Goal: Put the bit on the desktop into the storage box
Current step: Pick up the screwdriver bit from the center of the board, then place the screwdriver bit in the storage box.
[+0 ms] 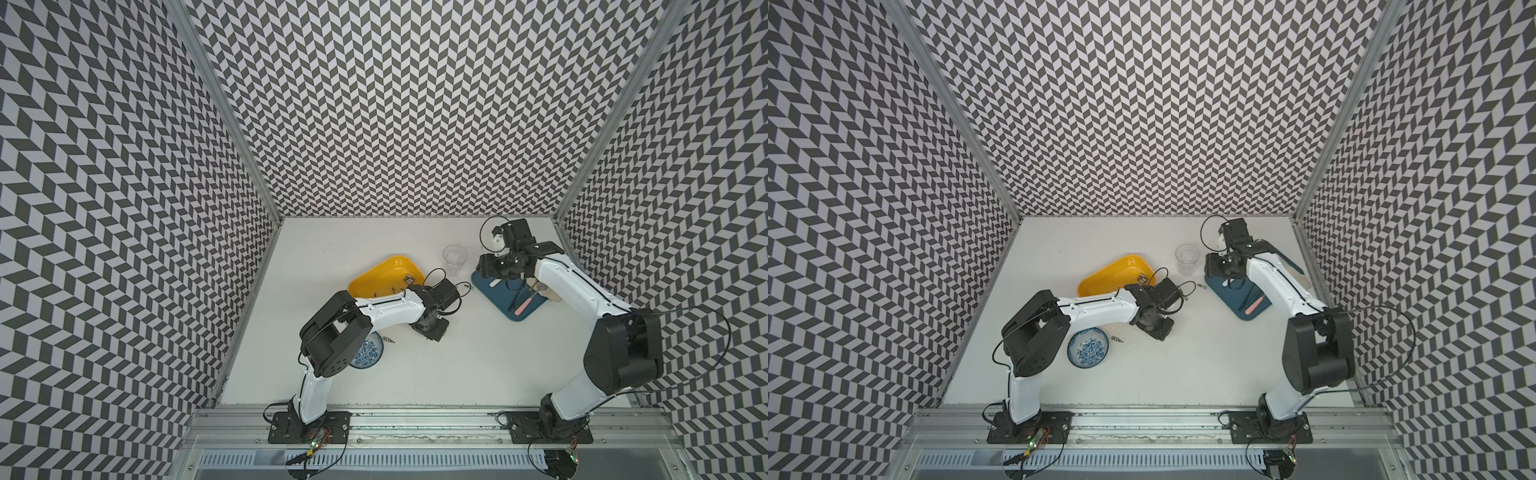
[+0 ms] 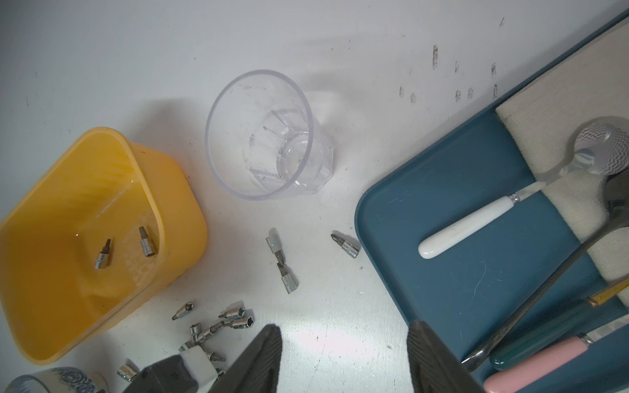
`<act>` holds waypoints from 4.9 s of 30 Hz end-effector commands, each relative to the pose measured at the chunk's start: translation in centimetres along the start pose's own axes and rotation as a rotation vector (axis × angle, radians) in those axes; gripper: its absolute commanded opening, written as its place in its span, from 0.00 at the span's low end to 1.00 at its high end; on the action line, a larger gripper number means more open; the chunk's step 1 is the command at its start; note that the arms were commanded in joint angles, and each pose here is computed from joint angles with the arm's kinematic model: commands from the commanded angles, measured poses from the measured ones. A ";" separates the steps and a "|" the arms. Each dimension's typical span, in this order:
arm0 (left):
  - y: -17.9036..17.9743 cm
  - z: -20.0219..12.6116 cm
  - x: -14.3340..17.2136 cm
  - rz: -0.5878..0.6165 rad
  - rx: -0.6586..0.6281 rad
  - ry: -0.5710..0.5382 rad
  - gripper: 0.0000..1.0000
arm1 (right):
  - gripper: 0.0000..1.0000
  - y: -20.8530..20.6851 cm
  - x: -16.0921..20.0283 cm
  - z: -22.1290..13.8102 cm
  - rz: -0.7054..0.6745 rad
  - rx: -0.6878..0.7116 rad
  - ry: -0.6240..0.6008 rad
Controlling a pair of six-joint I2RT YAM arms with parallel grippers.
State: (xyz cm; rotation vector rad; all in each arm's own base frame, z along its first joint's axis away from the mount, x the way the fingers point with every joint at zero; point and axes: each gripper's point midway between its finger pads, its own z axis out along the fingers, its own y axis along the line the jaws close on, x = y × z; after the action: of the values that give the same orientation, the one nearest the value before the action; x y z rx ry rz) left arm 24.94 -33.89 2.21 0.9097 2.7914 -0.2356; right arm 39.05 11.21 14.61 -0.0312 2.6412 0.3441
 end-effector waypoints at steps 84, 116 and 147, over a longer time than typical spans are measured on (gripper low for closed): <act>20.9 -5.8 -4.4 -0.387 -0.126 -0.106 0.38 | 0.44 6.9 8.4 11.9 -0.342 0.089 0.242; 11.8 -14.5 0.0 -0.434 -0.030 -0.269 0.39 | 0.01 13.0 2.9 3.9 -0.316 -0.098 0.109; 7.5 -14.0 5.8 -0.442 0.013 -0.207 0.39 | 0.01 22.1 4.2 15.1 -0.496 -0.146 0.246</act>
State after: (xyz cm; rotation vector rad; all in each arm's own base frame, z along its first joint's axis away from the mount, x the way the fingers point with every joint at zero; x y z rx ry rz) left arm 23.59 -21.27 13.83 0.2201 2.7439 -0.3782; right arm 39.53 35.83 4.61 -0.7898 2.7609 0.3992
